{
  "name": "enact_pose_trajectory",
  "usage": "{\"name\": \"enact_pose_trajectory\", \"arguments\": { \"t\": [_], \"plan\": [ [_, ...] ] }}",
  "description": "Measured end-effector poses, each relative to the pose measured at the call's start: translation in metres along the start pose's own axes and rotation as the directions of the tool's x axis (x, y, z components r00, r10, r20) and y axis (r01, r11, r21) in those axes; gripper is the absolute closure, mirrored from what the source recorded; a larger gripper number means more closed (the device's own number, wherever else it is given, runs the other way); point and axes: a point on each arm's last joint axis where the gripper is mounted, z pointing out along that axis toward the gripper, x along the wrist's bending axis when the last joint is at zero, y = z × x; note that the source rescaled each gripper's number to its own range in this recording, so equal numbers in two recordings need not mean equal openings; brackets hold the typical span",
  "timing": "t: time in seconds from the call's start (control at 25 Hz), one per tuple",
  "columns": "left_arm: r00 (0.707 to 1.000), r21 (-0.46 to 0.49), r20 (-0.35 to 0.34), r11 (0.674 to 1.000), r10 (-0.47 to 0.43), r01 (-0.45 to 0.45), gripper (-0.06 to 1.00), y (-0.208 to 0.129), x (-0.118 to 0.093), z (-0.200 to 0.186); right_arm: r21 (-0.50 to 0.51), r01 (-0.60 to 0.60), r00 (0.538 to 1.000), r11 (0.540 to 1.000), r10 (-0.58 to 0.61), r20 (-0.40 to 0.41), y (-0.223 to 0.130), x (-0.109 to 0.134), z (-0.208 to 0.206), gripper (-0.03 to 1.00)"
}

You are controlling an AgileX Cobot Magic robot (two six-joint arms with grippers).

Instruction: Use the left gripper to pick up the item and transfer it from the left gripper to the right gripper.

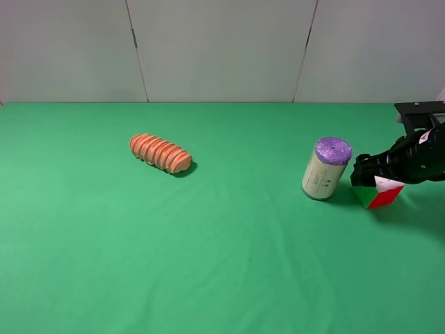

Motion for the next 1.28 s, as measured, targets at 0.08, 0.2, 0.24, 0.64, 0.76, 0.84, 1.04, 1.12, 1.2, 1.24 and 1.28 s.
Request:
{"name": "enact_pose_trajectory", "arguments": {
  "t": [0.08,0.2,0.24,0.64,0.76,0.84,1.04,1.12,1.2,1.24,1.28],
  "plan": [
    [1.0,0.0,0.0,1.0,0.0,0.0,-0.01,0.0,0.0,0.0,0.004,0.0,1.0,1.0,0.0,0.001,0.0,0.0,-0.007,-0.03],
    [1.0,0.0,0.0,1.0,0.0,0.0,-0.01,0.0,0.0,0.0,-0.003,0.0,1.0,1.0,0.0,0.002,0.001,0.0,-0.019,-0.03],
    [1.0,0.0,0.0,1.0,0.0,0.0,-0.01,0.0,0.0,0.0,-0.009,0.0,1.0,1.0,0.0,0.003,0.001,-0.001,-0.025,-0.03],
    [1.0,-0.003,0.0,1.0,0.0,0.0,-0.01,0.0,0.0,0.0,-0.095,-0.003,1.0,0.995,0.004,0.017,-0.004,-0.001,-0.096,-0.03],
    [1.0,-0.003,0.0,1.0,0.0,0.0,-0.01,0.0,0.0,0.0,-0.116,-0.004,1.0,0.993,0.006,0.021,-0.011,-0.001,-0.12,-0.03],
    [1.0,-0.003,0.0,1.0,0.0,0.0,-0.01,0.0,0.0,0.0,-0.13,-0.004,1.0,0.992,0.007,0.023,-0.018,0.0,-0.136,-0.03],
    [1.0,-0.003,0.0,1.0,0.0,0.0,-0.01,0.0,0.0,0.0,-0.124,-0.014,1.0,0.992,0.017,0.018,-0.04,0.002,-0.17,-0.03],
    [1.0,-0.003,0.0,1.0,0.0,0.0,-0.01,0.0,0.0,0.0,-0.113,-0.028,1.0,0.993,0.028,0.002,-0.05,0.004,-0.183,-0.03],
    [1.0,-0.003,0.0,1.0,0.0,0.0,-0.01,0.0,0.0,0.0,-0.095,-0.033,0.999,0.995,0.032,-0.008,-0.057,0.006,-0.198,-0.03],
    [1.0,-0.003,0.0,1.0,0.0,0.0,-0.01,0.0,0.0,0.0,-0.09,-0.036,0.999,0.995,0.035,-0.013,-0.06,0.006,-0.205,-0.03],
    [1.0,-0.003,0.0,1.0,0.0,0.0,-0.01,0.0,0.0,0.0,-0.095,-0.042,0.999,0.995,0.04,-0.02,-0.061,0.007,-0.214,-0.03]
  ]
}}
